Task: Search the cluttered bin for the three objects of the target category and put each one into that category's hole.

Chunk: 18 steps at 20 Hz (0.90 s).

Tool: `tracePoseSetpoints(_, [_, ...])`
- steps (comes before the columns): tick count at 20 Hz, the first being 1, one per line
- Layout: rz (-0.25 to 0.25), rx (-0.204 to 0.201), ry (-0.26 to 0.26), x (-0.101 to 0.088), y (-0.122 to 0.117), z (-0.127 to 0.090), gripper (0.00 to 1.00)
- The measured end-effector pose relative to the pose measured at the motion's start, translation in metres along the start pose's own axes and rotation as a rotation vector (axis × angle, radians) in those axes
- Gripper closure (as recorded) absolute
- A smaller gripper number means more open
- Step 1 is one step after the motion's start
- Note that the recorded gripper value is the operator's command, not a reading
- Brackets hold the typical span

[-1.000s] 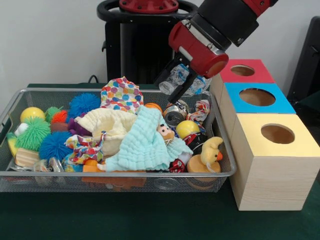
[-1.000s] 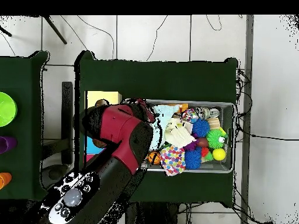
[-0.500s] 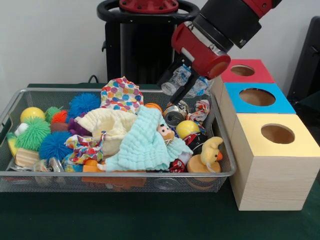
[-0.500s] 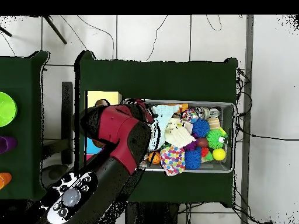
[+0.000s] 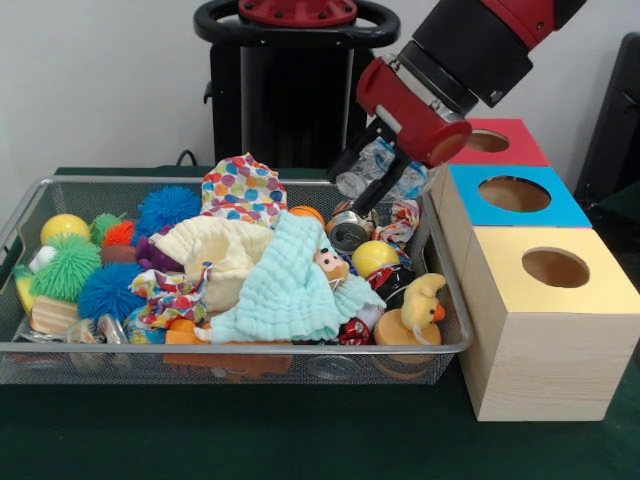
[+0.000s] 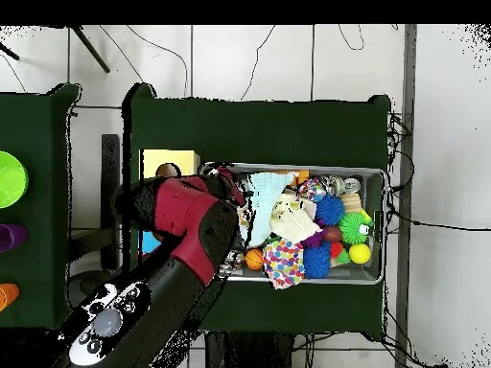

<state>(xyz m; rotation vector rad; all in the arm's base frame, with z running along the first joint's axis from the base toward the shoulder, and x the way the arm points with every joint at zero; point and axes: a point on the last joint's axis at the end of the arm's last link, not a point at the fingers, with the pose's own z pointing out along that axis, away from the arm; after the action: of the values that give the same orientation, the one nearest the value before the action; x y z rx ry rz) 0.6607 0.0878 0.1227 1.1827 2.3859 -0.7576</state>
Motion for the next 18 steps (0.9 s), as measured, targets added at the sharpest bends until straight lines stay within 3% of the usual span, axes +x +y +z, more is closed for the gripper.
tracePoseSetpoints(14, [0.009,0.036,0.03,0.047,0.009,-0.019,1.0])
tracePoseSetpoints(18, [0.016,0.041,0.03,0.052,0.009,-0.018,1.0])
